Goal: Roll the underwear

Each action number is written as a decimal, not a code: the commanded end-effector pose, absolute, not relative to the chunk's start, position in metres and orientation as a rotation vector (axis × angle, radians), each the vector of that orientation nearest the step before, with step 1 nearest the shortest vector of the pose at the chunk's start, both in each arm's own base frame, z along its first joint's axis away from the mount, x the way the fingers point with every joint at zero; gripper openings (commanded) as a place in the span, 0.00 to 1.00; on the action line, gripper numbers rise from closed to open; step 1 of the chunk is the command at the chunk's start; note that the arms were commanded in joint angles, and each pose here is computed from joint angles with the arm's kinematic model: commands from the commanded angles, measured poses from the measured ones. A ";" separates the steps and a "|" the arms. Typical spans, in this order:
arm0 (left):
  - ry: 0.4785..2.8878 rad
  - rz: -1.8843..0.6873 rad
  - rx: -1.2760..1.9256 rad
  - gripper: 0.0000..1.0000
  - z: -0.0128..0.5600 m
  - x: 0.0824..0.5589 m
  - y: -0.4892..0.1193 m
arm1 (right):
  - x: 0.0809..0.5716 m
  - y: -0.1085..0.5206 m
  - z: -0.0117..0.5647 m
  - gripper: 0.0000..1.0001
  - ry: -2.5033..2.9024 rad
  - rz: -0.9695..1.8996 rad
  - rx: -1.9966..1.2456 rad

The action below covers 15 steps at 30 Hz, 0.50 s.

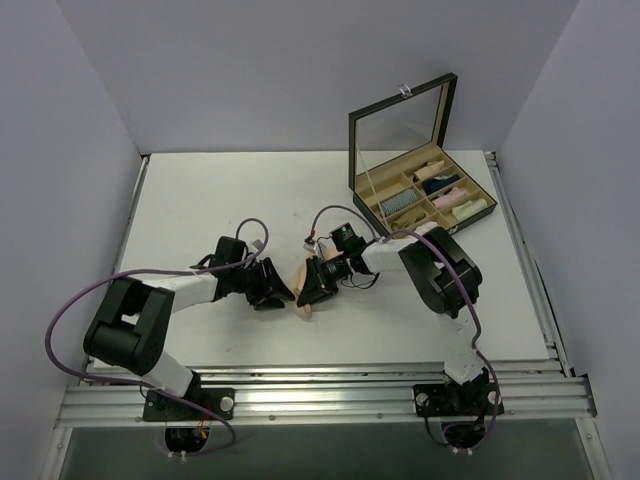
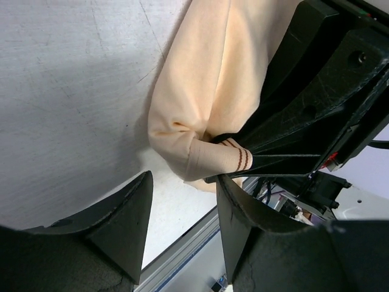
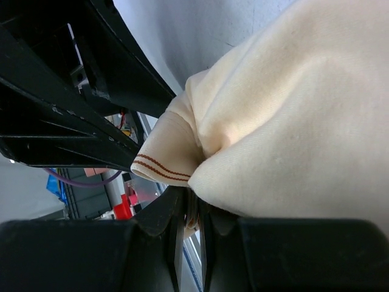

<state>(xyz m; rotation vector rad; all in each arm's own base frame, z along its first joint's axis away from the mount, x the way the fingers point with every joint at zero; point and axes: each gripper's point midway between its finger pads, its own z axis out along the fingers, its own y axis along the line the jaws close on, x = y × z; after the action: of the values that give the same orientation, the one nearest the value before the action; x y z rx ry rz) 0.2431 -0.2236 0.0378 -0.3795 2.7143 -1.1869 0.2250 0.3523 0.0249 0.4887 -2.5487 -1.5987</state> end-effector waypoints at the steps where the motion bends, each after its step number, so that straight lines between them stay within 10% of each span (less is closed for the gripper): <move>1: 2.624 -1.171 -0.290 0.54 0.061 0.264 -0.227 | 0.222 0.339 0.001 0.00 -2.605 -1.443 0.435; 15: 2.602 -1.194 -0.002 0.54 0.093 0.247 -0.236 | 0.185 0.314 -0.002 0.00 -2.547 -1.259 0.517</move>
<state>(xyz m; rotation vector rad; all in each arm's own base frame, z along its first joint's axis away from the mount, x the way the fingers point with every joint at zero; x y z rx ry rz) 0.2450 -0.2291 0.0706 -0.1156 2.6641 -1.1648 0.2079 0.3372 0.0210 0.5616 -2.5032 -1.4663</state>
